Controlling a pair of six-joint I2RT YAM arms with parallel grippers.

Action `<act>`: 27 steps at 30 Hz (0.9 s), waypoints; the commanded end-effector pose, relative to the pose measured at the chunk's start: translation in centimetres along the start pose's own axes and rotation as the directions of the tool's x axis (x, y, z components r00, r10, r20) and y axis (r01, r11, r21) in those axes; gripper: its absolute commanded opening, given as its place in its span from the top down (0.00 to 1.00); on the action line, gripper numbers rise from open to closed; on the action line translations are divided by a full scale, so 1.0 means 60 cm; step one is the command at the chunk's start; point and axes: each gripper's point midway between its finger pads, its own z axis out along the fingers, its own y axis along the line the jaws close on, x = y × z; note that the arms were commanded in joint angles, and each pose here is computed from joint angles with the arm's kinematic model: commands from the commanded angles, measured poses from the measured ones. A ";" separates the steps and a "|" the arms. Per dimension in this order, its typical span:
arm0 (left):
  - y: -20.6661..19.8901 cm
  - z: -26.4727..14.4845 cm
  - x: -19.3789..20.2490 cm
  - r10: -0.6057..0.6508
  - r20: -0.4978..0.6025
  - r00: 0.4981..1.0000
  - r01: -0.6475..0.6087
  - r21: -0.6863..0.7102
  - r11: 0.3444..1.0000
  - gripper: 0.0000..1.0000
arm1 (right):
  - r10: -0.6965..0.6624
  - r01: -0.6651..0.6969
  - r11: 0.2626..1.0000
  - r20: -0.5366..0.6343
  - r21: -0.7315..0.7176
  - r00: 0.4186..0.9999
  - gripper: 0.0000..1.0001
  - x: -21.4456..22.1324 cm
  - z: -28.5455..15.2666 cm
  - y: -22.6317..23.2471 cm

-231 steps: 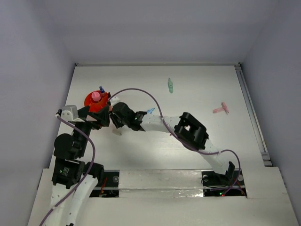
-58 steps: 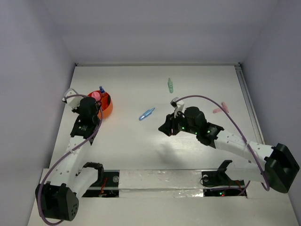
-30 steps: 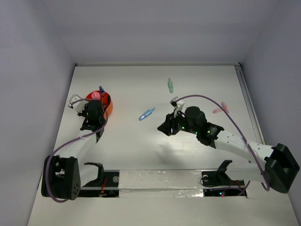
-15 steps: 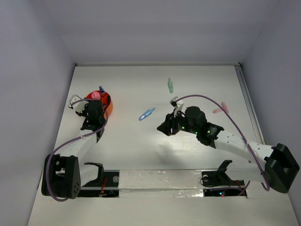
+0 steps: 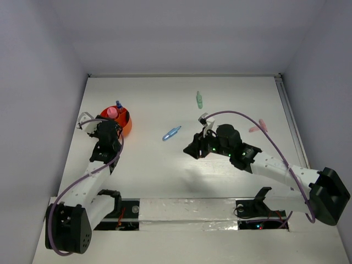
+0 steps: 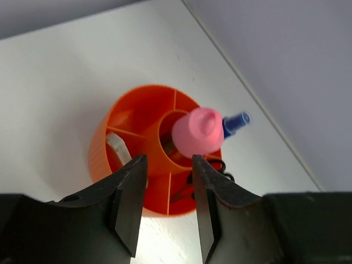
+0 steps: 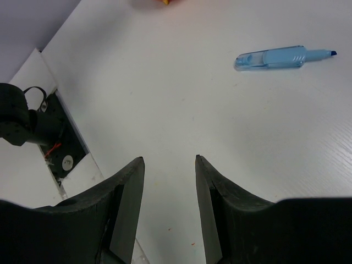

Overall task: Sort the stationery into containers
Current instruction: Place the stationery in the storage box.

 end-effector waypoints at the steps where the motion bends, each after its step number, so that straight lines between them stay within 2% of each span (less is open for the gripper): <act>1: -0.001 -0.017 0.043 0.088 -0.120 0.989 -0.081 0.060 0.995 0.66 | -0.011 0.012 0.999 0.029 -0.032 1.000 0.52 -0.009 0.003 0.010; 8: -0.013 -0.031 0.097 0.259 -0.316 0.913 -0.226 0.137 0.964 0.63 | -0.011 0.012 0.999 0.030 -0.031 0.999 0.52 -0.009 0.002 0.010; 9: -0.012 -0.031 0.100 0.269 -0.329 0.905 -0.236 0.136 0.962 0.62 | -0.011 0.012 1.000 0.030 -0.029 0.999 0.52 -0.009 0.002 0.010; 10: -0.016 -0.032 0.101 0.277 -0.339 0.899 -0.242 0.144 0.960 0.56 | -0.011 0.012 1.000 0.030 -0.029 0.999 0.52 -0.009 0.002 0.009; 13: -0.025 -0.026 0.109 0.292 -0.350 0.890 -0.249 0.164 0.955 0.53 | -0.011 0.012 0.999 0.030 -0.034 0.999 0.52 -0.009 0.002 0.011; 27: -0.079 0.002 0.139 0.295 -0.381 0.876 -0.221 0.227 0.948 0.54 | -0.011 0.012 0.999 0.023 -0.046 1.000 0.52 -0.007 0.004 0.014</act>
